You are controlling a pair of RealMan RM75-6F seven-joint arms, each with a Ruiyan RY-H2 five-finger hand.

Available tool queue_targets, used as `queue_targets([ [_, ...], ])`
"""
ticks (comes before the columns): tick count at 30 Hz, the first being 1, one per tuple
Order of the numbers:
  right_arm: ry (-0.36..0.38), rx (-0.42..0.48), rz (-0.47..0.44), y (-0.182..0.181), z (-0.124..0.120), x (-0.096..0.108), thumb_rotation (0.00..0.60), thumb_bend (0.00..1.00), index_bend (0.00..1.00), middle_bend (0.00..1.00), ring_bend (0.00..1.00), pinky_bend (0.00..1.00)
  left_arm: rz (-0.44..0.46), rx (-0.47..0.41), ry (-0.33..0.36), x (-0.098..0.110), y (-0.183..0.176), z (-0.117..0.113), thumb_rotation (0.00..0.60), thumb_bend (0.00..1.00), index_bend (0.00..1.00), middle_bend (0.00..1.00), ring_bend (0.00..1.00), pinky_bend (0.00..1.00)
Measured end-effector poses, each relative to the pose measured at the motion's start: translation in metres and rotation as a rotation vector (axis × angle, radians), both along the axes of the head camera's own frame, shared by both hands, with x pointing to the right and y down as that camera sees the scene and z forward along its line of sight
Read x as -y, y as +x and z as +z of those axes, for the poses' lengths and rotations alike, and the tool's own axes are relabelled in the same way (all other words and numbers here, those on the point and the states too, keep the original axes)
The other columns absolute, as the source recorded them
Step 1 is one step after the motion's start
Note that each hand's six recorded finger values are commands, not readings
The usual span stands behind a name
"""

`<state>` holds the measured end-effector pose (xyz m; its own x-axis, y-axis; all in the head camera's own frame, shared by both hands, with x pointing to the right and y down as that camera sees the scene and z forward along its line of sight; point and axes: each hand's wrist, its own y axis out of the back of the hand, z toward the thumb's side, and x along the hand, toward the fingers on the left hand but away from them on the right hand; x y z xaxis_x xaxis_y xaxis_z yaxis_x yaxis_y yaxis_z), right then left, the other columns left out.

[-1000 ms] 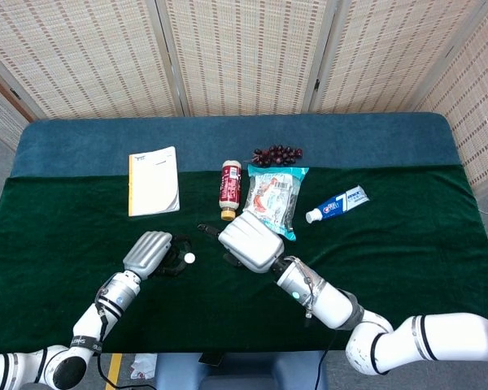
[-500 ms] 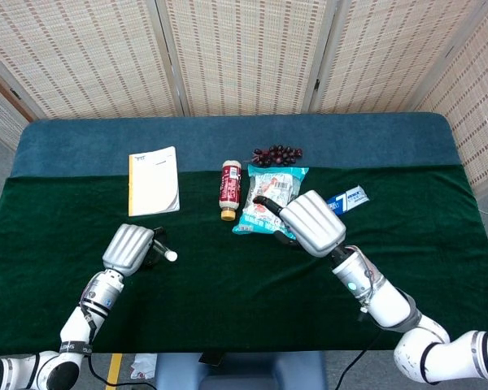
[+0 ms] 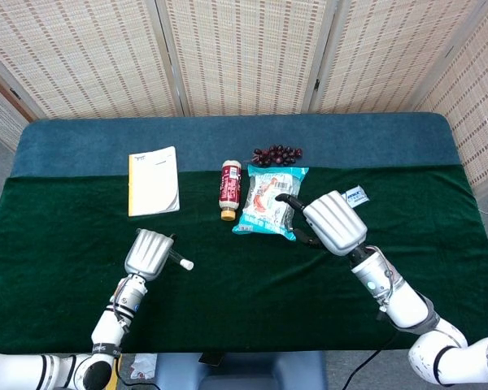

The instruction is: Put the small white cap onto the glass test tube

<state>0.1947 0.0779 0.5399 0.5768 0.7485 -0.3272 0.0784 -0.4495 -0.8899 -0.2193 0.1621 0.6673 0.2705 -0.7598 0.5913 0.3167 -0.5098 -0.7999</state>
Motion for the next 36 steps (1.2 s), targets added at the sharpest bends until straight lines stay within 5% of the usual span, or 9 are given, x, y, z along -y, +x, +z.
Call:
queue_targets([
  [13, -0.029, 0.005, 0.017, 0.005, 0.011, -0.004, 0.590, 0.37, 0.23, 1.00, 1.00, 1.00, 0.037, 0.070, -0.033, -0.005, 0.021, 0.028, 0.600, 0.50, 0.59, 0.95, 0.90, 0.84],
  [25, -0.042, 0.014, 0.039, 0.012, 0.014, -0.005, 0.590, 0.37, 0.23, 1.00, 1.00, 1.00, 0.026, 0.102, -0.112, -0.013, 0.023, 0.043, 0.600, 0.50, 0.35, 0.95, 0.90, 0.84],
  [36, -0.036, -0.024, 0.083, 0.037, 0.010, -0.001, 0.590, 0.37, 0.23, 1.00, 1.00, 1.00, -0.037, 0.023, -0.068, -0.002, 0.008, 0.017, 0.600, 0.50, 0.26, 0.88, 0.82, 0.83],
])
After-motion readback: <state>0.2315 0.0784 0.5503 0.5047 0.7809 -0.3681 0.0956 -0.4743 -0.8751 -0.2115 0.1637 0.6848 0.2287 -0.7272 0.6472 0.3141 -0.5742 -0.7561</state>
